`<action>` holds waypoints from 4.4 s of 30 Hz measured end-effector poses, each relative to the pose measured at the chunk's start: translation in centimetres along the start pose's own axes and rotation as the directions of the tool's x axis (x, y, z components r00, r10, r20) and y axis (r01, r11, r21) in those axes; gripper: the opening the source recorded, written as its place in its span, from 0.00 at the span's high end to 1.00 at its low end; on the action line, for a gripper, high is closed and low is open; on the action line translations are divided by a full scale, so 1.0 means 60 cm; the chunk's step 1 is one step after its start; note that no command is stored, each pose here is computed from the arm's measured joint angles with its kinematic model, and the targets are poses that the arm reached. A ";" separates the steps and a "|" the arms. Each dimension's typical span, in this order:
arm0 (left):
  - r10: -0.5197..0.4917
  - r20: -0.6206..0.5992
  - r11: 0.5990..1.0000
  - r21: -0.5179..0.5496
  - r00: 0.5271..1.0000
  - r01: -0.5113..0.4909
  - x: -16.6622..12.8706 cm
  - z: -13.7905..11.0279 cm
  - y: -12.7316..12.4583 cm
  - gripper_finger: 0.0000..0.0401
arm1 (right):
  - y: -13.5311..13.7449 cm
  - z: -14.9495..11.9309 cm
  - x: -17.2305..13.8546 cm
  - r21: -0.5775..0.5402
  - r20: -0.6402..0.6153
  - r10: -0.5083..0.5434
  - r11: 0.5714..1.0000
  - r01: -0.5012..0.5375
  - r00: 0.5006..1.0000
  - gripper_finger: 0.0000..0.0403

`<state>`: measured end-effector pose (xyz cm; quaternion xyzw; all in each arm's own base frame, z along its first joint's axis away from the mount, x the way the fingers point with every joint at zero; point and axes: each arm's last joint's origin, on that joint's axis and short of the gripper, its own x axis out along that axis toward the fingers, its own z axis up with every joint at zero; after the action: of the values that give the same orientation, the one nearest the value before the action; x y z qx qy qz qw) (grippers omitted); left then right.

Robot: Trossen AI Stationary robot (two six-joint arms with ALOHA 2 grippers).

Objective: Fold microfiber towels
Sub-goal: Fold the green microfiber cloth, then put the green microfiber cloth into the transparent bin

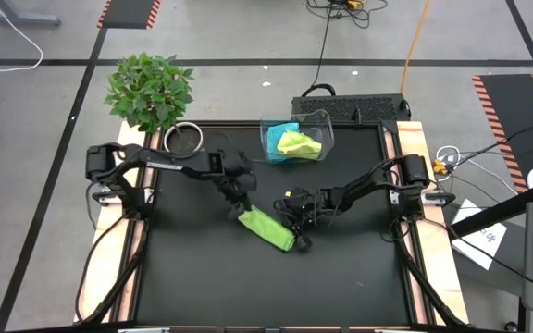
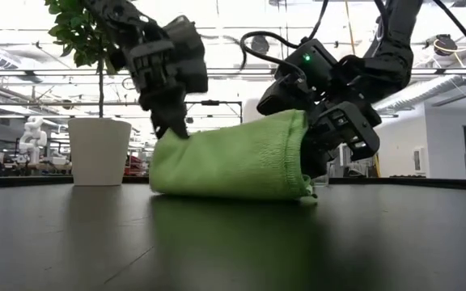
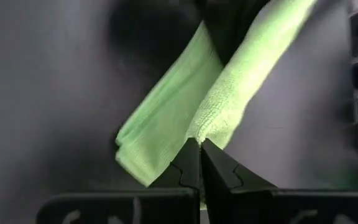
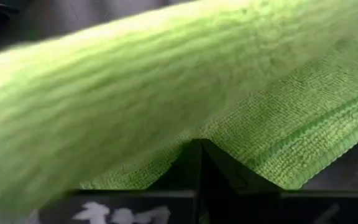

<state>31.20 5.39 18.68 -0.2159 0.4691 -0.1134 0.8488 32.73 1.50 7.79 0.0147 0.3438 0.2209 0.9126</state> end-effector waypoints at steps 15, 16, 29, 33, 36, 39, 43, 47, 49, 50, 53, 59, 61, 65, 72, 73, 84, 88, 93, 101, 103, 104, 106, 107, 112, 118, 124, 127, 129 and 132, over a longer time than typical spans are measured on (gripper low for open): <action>-0.032 -0.125 0.999 -0.039 0.992 0.027 0.058 -0.021 0.027 0.99 | 0.006 0.004 0.004 -0.009 0.022 -0.043 0.999 0.043 0.999 1.00; -0.032 -0.125 0.999 -0.037 0.992 0.027 0.058 -0.021 0.027 0.99 | 0.006 0.005 0.004 -0.015 0.023 -0.053 0.998 0.053 0.998 1.00; -0.007 -0.146 1.000 -0.003 0.989 0.006 0.057 -0.025 0.028 0.98 | 0.014 0.024 -0.025 -0.139 -0.047 -0.405 0.908 0.396 0.913 1.00; 0.000 -0.147 1.000 0.004 0.989 0.000 0.057 -0.025 0.029 0.99 | 0.022 0.037 -0.048 -0.169 -0.064 -0.450 0.885 0.435 0.891 1.00; 0.019 -0.147 1.000 0.008 0.989 -0.018 0.055 -0.025 0.033 0.98 | 0.027 0.043 -0.059 -0.172 -0.070 -0.447 0.886 0.431 0.892 1.00; 0.034 -0.143 0.999 0.010 0.989 -0.033 0.054 -0.025 0.036 0.99 | 0.030 0.043 -0.065 -0.174 -0.090 -0.438 0.891 0.419 0.894 1.00; 0.037 -0.146 0.999 0.008 0.989 -0.036 0.051 -0.026 0.040 0.98 | 0.032 0.051 -0.073 -0.172 -0.067 -0.453 0.883 0.437 0.889 1.00; 0.040 -0.149 0.999 0.015 0.988 -0.038 0.049 -0.026 0.044 0.99 | 0.038 0.062 -0.082 -0.205 -0.039 -0.529 0.834 0.512 0.848 1.00; 0.042 -0.147 0.999 0.015 0.988 -0.040 0.048 -0.026 0.046 0.99 | 0.042 0.069 -0.088 -0.214 -0.014 -0.541 0.823 0.526 0.841 1.00; 0.042 -0.146 0.999 0.017 0.988 -0.040 0.047 -0.026 0.047 0.99 | 0.043 0.073 -0.089 -0.214 0.001 -0.535 0.825 0.523 0.845 1.00; 0.046 -0.142 0.999 0.019 0.989 -0.044 0.045 -0.026 0.052 0.99 | 0.048 0.078 -0.087 -0.212 0.036 -0.448 0.870 0.444 0.894 1.00; 0.053 -0.134 0.999 0.007 0.990 -0.053 0.039 -0.025 0.061 0.98 | 0.049 0.068 -0.072 -0.179 0.011 -0.312 0.934 0.308 0.950 1.00; 0.054 -0.136 0.999 0.002 0.989 -0.054 0.038 -0.026 0.063 0.99 | 0.047 0.059 -0.067 -0.174 -0.023 -0.303 0.940 0.295 0.953 1.00; 0.054 -0.137 0.999 0.005 0.989 -0.054 0.038 -0.026 0.062 0.98 | 0.033 0.040 -0.056 -0.126 -0.084 -0.309 0.946 0.297 0.947 1.00; 0.103 -0.119 0.994 0.038 0.987 -0.099 0.035 -0.022 0.062 0.98 | 0.015 0.030 -0.054 -0.085 -0.107 -0.326 0.944 0.318 0.939 1.00; 0.122 -0.113 0.992 0.047 0.986 -0.117 0.032 -0.021 0.061 0.97 | 0.016 0.031 -0.055 -0.085 -0.107 -0.326 0.944 0.318 0.939 1.00; 0.244 0.035 0.959 0.141 0.969 -0.246 -0.022 0.001 0.022 0.67 | 0.016 0.030 -0.055 -0.083 -0.115 -0.325 0.945 0.317 0.939 1.00; 0.245 0.060 0.958 0.141 0.968 -0.251 -0.033 0.004 0.008 0.62 | 0.016 0.030 -0.055 -0.083 -0.114 -0.325 0.945 0.317 0.939 1.00; 0.202 0.001 0.971 0.133 0.979 -0.200 -0.019 -0.006 -0.014 0.61 | 0.016 0.030 -0.055 -0.083 -0.114 -0.325 0.945 0.317 0.939 1.00; 0.192 -0.068 0.970 0.163 0.979 -0.179 0.015 -0.020 -0.036 0.60 | 0.016 0.030 -0.055 -0.083 -0.112 -0.326 0.945 0.318 0.939 1.00; 0.240 -0.056 0.960 0.163 0.969 -0.228 0.021 -0.029 -0.029 0.60 | 0.016 0.030 -0.055 -0.083 -0.112 -0.326 0.945 0.318 0.939 1.00; 0.261 -0.053 0.956 0.151 0.964 -0.251 0.023 -0.035 -0.023 0.60 | 0.016 0.030 -0.055 -0.084 -0.111 -0.325 0.945 0.317 0.939 1.00; 0.279 -0.058 0.955 0.122 0.959 -0.271 0.026 -0.047 -0.008 0.60 | 0.017 0.030 -0.054 -0.085 -0.111 -0.324 0.945 0.316 0.940 1.00; 0.283 -0.051 0.955 0.110 0.958 -0.276 0.026 -0.051 -0.001 0.60 | 0.017 0.031 -0.054 -0.084 -0.110 -0.324 0.945 0.316 0.940 1.00; 0.291 -0.012 0.956 0.048 0.957 -0.290 0.029 -0.073 0.030 0.60 | 0.017 0.031 -0.054 -0.082 -0.109 -0.324 0.945 0.317 0.940 1.00; 0.260 0.006 0.965 0.018 0.966 -0.260 0.032 -0.084 0.041 0.60 | 0.017 0.032 -0.054 -0.100 -0.099 -0.325 0.943 0.316 0.940 1.00; 0.262 0.030 0.964 0.031 0.965 -0.263 0.032 -0.081 0.042 0.60 | 0.034 0.047 -0.055 -0.231 -0.040 -0.312 0.927 0.295 0.949 1.00; 0.262 0.039 0.963 0.053 0.964 -0.263 0.032 -0.080 0.042 0.60 | 0.053 0.056 -0.055 -0.289 -0.015 -0.290 0.917 0.274 0.957 0.99; 0.262 0.040 0.963 0.056 0.964 -0.263 0.032 -0.080 0.042 0.60 | 0.065 0.062 -0.057 -0.303 0.006 -0.288 0.912 0.276 0.958 0.96; 0.262 0.040 0.963 0.062 0.964 -0.264 0.032 -0.080 0.042 0.60 | 0.079 0.071 -0.060 -0.298 0.031 -0.327 0.899 0.320 0.945 0.87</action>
<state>28.15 5.60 13.85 -0.1249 0.4762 -0.0122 0.8703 31.17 4.85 14.13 -0.1831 0.3131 0.1160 0.9246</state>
